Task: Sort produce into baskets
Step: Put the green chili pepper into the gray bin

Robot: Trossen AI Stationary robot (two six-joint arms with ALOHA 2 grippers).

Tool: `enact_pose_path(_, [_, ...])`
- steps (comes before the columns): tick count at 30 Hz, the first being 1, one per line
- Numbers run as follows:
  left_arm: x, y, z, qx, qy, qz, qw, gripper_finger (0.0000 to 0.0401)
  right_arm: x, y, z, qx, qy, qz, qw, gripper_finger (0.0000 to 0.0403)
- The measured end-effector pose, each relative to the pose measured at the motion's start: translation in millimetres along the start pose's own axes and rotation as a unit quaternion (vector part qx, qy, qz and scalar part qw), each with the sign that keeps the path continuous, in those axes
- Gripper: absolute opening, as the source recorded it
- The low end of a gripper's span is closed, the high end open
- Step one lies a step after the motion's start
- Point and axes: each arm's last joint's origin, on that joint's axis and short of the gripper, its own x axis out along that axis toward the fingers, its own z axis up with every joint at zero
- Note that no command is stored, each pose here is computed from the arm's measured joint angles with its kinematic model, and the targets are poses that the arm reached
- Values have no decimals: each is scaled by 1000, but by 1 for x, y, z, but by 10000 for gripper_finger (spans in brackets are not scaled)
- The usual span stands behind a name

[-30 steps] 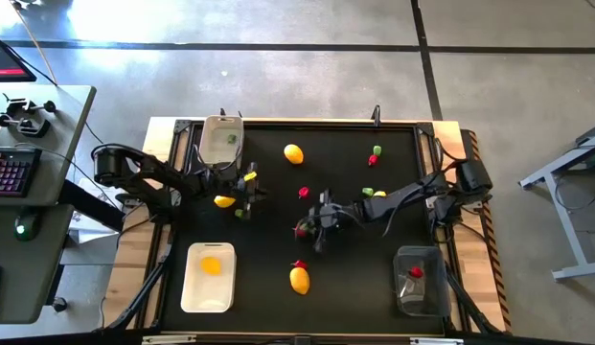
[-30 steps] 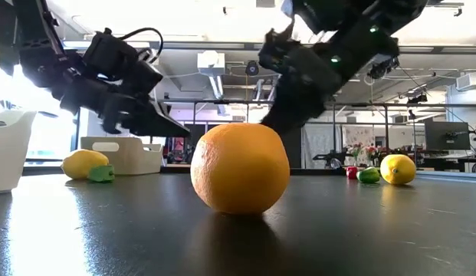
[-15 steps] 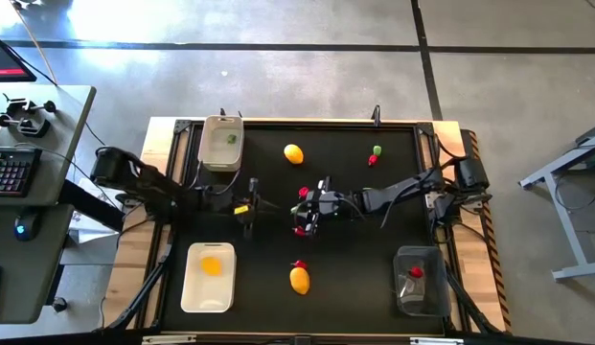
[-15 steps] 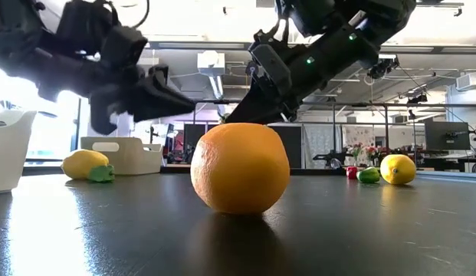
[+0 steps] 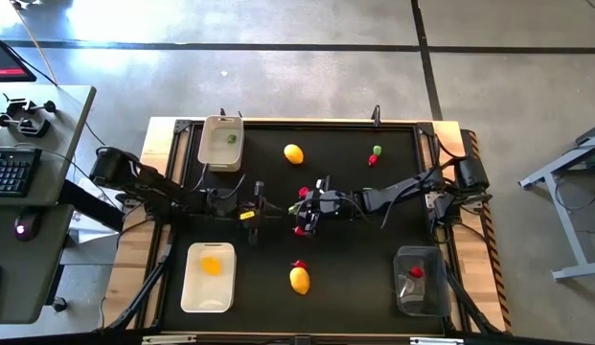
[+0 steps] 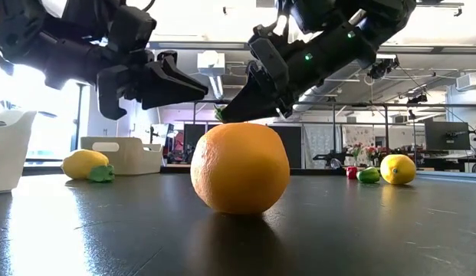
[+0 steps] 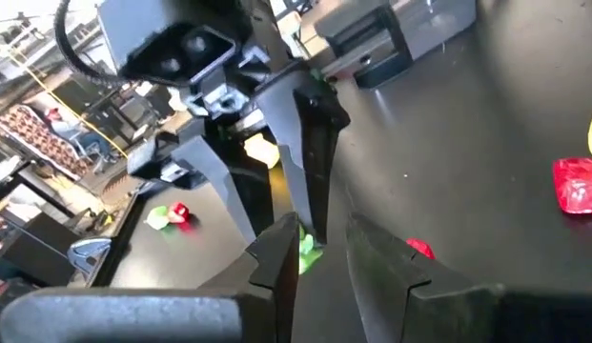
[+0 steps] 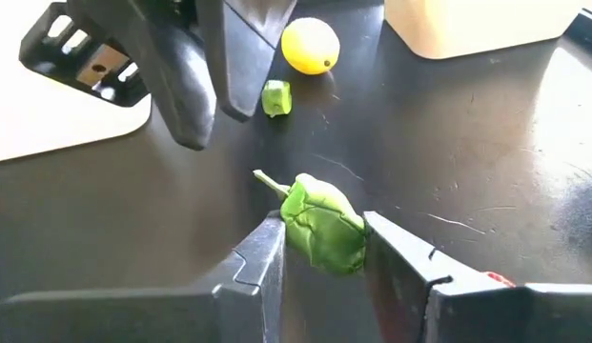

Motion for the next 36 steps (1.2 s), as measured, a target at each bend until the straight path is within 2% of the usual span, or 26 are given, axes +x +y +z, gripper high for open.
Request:
enact_pose_path(14, [0, 0, 1, 1, 6, 13, 1000, 78, 0, 1, 5, 6, -22, 13, 1000, 108])
enact_pose_path(20, [12, 1, 4, -16, 15, 26, 999, 78, 0, 2, 6, 7, -25, 27, 999, 108])
enact_pose_path(29, [20, -11, 1, 15, 35, 25, 999, 76, 0, 3, 3, -1, -17, 30, 999, 108])
enact_pose_path(32, [20, -12, 3, 26, 42, 36, 998, 63, 0, 3, 3, -1, -18, 29, 999, 108])
enact_pose_path(36, [19, -12, 3, 28, 44, 41, 998, 21, 0, 3, 3, -1, -20, 28, 999, 108])
